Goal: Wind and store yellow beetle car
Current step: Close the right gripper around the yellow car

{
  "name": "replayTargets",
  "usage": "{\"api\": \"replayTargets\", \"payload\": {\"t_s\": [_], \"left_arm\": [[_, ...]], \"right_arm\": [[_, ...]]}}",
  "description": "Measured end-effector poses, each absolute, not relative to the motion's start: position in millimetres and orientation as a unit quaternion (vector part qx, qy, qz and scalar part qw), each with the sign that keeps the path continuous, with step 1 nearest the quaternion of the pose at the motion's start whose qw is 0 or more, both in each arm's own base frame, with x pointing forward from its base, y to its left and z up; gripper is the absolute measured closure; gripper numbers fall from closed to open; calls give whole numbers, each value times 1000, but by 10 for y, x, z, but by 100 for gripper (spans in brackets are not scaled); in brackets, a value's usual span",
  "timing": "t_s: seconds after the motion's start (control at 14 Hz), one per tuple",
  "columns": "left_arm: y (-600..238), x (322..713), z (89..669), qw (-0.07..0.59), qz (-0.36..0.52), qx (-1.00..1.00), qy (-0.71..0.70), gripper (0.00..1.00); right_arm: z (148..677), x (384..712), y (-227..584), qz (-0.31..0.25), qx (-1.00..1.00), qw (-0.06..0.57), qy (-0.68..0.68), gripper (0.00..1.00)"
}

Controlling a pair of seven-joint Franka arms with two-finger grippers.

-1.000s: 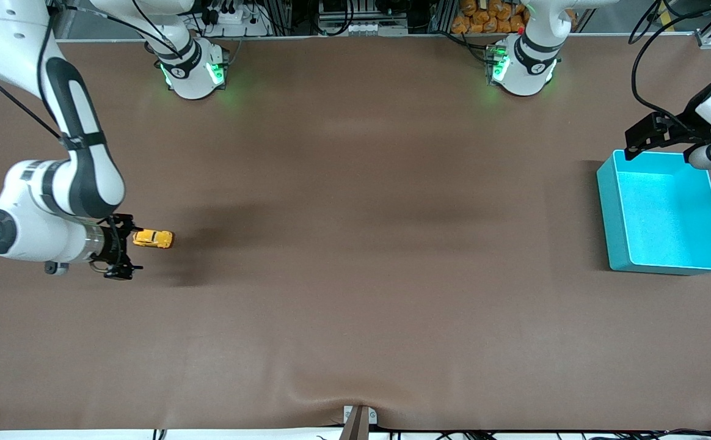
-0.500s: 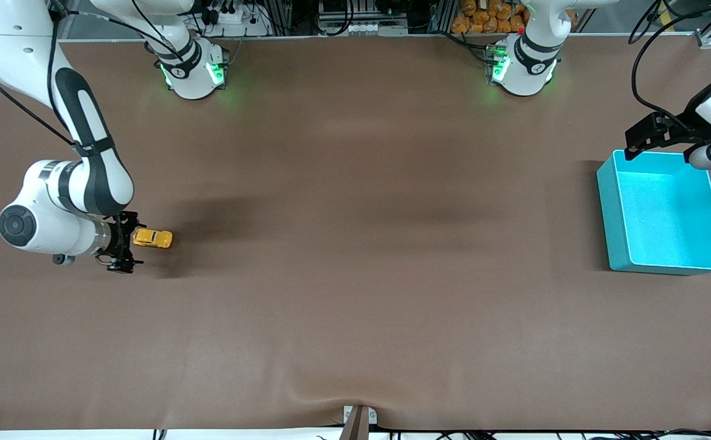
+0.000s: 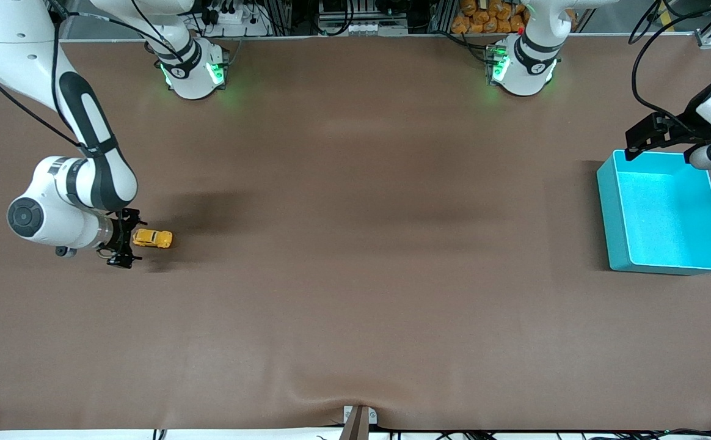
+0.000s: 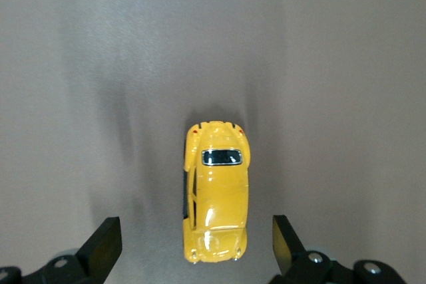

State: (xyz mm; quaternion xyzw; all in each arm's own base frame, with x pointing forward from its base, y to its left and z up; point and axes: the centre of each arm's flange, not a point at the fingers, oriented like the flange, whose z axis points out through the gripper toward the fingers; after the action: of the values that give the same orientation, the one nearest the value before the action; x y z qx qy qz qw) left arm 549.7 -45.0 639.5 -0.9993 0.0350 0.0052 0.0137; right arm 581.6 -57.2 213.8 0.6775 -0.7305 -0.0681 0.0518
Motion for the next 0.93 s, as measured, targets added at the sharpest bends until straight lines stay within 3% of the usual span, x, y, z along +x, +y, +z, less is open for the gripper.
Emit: {"api": "replayTargets", "payload": {"t_s": [0.43, 0.71, 0.86, 0.93], "left_arm": [[-448, 5499, 6397, 14, 4, -999, 35, 0], [-445, 5500, 6397, 14, 4, -999, 35, 0], [-444, 5500, 6397, 14, 4, -999, 34, 0], [-444, 5500, 6397, 14, 4, -999, 34, 0]], "right_arm": [[1994, 5683, -532, -74, 673, 59, -734, 9], [1922, 5617, -530, -69, 673, 55, -735, 10], [1920, 5613, -530, -68, 672, 55, -735, 28], [1921, 5613, -530, -68, 672, 55, -735, 28]]}}
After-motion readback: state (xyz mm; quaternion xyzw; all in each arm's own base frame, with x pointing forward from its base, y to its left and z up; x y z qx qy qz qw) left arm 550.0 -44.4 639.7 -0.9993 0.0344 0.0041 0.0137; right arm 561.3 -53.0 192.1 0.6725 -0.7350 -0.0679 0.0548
